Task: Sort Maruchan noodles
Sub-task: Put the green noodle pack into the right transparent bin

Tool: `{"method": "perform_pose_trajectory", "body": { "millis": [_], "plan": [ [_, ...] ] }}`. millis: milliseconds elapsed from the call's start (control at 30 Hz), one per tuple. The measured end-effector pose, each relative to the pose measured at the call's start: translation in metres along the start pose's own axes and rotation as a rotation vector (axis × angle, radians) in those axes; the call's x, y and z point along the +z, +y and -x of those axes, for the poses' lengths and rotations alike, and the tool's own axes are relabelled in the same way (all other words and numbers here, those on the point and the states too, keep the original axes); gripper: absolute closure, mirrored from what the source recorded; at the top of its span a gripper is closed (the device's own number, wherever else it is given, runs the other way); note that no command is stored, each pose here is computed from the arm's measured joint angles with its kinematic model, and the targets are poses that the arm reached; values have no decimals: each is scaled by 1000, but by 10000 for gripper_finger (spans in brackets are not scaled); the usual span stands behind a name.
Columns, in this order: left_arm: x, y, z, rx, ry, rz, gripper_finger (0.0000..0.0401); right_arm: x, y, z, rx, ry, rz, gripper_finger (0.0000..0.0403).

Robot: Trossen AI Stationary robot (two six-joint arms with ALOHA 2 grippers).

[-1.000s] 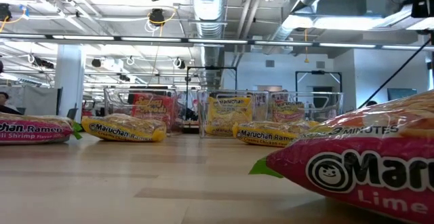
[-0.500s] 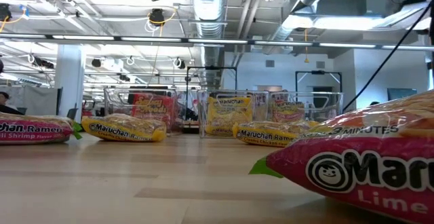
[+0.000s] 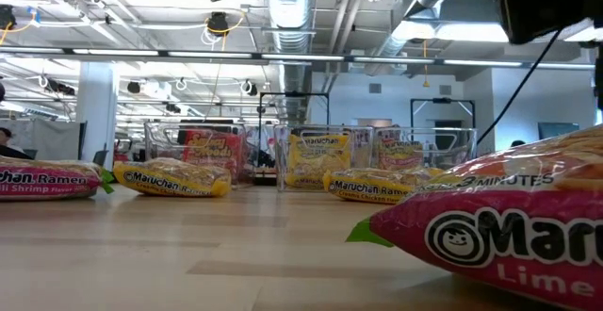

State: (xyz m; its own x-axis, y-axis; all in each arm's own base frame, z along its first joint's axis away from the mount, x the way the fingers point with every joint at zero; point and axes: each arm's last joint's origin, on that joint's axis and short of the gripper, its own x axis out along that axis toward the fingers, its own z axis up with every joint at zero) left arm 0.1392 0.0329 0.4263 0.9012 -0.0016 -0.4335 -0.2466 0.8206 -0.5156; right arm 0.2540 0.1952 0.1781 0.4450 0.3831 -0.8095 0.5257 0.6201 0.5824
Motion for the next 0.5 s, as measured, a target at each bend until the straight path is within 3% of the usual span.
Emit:
{"method": "perform_pose_trajectory", "body": {
  "millis": [233,500],
  "plan": [
    [0,0,0,1,1,-8,229,3,-5,-21,-20,20,-6,154],
    [0,0,0,2,2,-7,229,7,-3,-44,48,84,-11,156]
  ]
}}
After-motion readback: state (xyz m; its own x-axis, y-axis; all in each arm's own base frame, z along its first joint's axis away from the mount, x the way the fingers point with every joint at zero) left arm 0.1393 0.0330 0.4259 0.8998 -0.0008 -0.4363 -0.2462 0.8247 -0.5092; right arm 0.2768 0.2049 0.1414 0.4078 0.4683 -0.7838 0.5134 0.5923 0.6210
